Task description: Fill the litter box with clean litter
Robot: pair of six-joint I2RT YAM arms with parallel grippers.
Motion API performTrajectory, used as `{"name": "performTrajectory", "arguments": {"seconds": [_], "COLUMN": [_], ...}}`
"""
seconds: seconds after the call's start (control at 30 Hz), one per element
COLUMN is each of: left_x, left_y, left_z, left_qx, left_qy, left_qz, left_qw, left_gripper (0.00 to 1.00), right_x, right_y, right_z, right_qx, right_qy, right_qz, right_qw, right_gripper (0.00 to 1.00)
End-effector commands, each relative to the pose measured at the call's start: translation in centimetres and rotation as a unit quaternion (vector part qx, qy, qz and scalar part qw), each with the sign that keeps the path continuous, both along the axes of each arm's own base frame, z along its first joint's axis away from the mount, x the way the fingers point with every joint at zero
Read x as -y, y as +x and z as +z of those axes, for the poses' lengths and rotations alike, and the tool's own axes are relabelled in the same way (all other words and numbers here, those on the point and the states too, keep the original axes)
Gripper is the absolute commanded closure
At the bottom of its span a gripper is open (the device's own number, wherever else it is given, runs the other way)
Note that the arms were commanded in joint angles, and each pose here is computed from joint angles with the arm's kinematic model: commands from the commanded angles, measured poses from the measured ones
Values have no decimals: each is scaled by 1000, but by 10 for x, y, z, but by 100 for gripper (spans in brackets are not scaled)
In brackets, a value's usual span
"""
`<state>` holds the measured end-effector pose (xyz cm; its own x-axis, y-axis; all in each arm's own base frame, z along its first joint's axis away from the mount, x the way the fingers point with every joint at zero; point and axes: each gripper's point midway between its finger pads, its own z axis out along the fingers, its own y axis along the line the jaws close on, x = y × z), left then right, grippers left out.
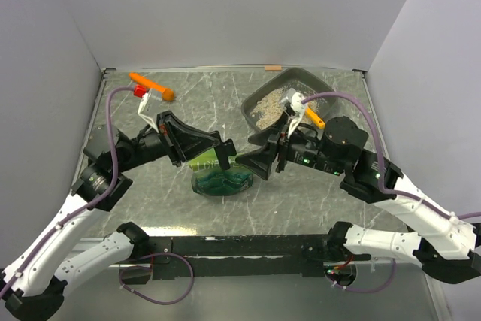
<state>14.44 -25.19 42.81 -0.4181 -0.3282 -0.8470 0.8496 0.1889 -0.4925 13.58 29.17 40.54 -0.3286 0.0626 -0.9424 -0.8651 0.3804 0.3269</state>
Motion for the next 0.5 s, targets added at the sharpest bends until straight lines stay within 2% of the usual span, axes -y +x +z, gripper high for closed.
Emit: {"name": "performTrajectory", "arguments": {"seconds": [0.0,0.27,0.47], "left_x": [-6,-5,-4], "left_y": [-16,-31,-34], "left_z": [11,9,9], "left_qx": [31,40,43], "left_qy": [-9,-6,-7], "left_qz": [-16,-55,-66], "left_qw": [999,998,997], "left_gripper": [99,99,99], "right_x": [13,-7,-23], "right_y": [5,-17,-22], "right_z": [8,13,14], "right_qx": [56,65,52], "right_qy": [-16,-1,12], "right_qz": [-16,71,105], "right_qw": [998,995,993], "right_gripper": [21,23,25]}}
